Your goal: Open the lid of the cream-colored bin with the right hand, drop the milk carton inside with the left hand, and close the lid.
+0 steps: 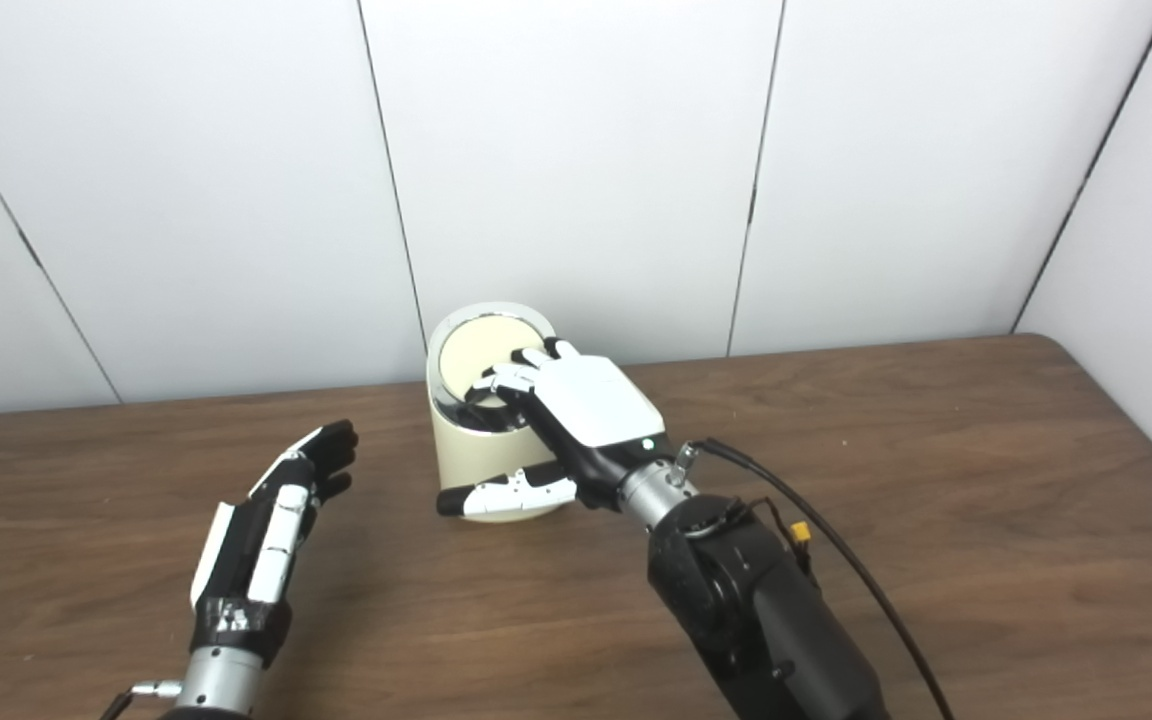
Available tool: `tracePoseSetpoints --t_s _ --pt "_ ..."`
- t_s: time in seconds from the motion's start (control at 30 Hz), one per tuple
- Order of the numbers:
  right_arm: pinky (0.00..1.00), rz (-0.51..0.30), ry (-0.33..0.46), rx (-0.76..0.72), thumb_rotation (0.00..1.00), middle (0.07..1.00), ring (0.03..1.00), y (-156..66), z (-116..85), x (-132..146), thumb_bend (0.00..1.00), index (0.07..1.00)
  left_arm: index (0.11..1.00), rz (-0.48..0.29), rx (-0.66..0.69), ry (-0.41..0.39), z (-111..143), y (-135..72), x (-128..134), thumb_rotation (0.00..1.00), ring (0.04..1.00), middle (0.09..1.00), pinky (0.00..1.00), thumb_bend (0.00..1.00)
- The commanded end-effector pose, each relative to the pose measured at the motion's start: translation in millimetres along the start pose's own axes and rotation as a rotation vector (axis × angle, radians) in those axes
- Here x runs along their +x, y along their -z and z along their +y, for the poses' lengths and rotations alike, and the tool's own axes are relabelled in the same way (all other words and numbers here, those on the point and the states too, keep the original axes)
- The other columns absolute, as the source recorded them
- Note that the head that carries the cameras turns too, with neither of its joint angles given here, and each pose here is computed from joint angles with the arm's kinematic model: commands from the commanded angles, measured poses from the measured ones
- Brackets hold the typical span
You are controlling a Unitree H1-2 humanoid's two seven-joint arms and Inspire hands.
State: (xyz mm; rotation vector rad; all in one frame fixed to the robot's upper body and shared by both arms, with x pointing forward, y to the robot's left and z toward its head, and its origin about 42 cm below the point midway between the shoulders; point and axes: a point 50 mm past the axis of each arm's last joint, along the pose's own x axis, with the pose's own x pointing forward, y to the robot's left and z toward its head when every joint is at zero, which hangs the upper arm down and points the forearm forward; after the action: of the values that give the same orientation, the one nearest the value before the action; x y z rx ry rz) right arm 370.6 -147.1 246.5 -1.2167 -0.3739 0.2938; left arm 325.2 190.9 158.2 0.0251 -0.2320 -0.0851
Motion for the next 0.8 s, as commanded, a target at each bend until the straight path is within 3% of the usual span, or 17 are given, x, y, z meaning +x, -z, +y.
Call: tracePoseSetpoints --t_s 0.0,0.17,0.37,0.57,0.77 --pt "1.00 0.143 -0.187 0.051 0.96 0.808 0.921 25 31 -17 0.89 0.786 0.866 -0.082 -0.005 0.007 0 -15 8 0.90 0.876 0.856 0.87 0.61" --pt "0.98 0.059 -0.053 0.106 0.92 0.806 0.906 9 -1 -15 0.85 0.806 0.866 -0.080 0.009 0.004 0 -14 9 0.91 0.882 0.853 0.89 0.61" --pt "0.98 -0.015 0.044 0.114 0.92 0.816 0.905 -9 -27 -14 0.84 0.805 0.866 -0.085 0.008 0.000 -1 -13 9 0.91 0.873 0.849 0.88 0.60" --pt "0.98 -0.030 0.076 0.111 0.93 0.826 0.907 -15 -39 -10 0.83 0.827 0.867 -0.077 0.011 -0.003 -1 -11 9 0.92 0.880 0.852 0.91 0.60" --pt "0.98 -0.025 0.074 0.116 0.91 0.833 0.908 -14 -38 -11 0.83 0.828 0.870 -0.084 0.015 -0.002 -1 -10 10 0.92 0.876 0.855 0.89 0.59"
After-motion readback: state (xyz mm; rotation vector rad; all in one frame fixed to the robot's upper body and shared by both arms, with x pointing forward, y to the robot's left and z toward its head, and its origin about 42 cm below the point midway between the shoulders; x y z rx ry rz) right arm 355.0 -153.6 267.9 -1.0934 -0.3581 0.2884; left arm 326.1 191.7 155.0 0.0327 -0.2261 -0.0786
